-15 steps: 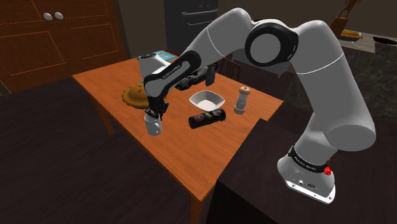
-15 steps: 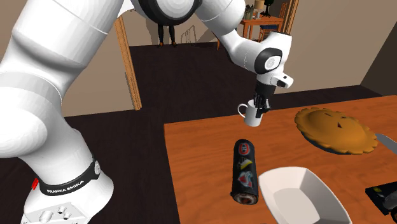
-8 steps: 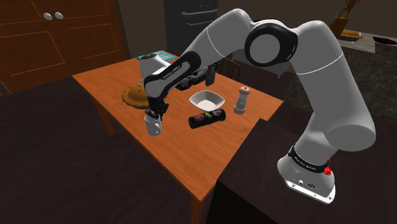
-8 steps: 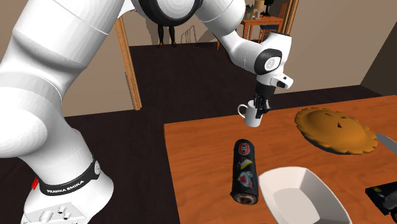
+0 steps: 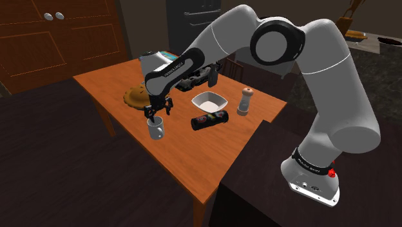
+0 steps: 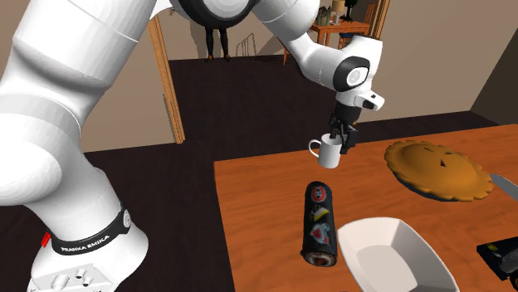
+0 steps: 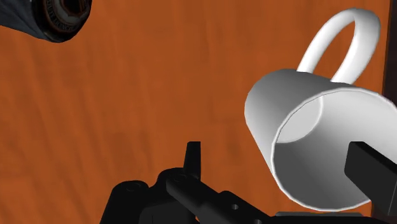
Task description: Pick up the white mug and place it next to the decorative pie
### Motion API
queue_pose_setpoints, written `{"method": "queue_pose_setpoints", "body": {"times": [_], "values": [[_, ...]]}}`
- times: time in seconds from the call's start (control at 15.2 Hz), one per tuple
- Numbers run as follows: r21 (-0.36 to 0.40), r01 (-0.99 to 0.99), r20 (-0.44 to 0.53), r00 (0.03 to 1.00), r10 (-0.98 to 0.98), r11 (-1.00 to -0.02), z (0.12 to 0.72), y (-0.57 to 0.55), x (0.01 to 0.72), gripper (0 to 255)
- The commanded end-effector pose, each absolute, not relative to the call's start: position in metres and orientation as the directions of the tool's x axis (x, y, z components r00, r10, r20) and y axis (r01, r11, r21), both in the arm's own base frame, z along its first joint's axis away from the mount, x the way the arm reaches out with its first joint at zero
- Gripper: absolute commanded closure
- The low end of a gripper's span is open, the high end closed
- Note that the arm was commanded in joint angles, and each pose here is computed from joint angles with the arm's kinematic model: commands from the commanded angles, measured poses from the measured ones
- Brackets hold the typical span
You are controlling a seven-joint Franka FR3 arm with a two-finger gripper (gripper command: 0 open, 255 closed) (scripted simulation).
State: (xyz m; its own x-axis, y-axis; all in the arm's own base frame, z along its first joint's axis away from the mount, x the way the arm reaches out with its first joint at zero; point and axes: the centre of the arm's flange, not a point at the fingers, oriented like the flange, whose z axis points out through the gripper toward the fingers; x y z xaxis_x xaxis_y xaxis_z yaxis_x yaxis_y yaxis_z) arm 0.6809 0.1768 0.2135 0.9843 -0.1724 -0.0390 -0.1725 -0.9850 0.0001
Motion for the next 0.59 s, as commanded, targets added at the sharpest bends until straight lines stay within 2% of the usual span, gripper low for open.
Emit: {"method": "queue_pose_setpoints", "body": {"times": [0.0,0.53], "values": [[0.000,-0.172,-0.039,0.984,-0.172,-0.985,0.236,0.176,0.682,0],[0.000,-0.172,-0.039,0.984,-0.172,-0.985,0.247,0.176,0.683,0]]}}
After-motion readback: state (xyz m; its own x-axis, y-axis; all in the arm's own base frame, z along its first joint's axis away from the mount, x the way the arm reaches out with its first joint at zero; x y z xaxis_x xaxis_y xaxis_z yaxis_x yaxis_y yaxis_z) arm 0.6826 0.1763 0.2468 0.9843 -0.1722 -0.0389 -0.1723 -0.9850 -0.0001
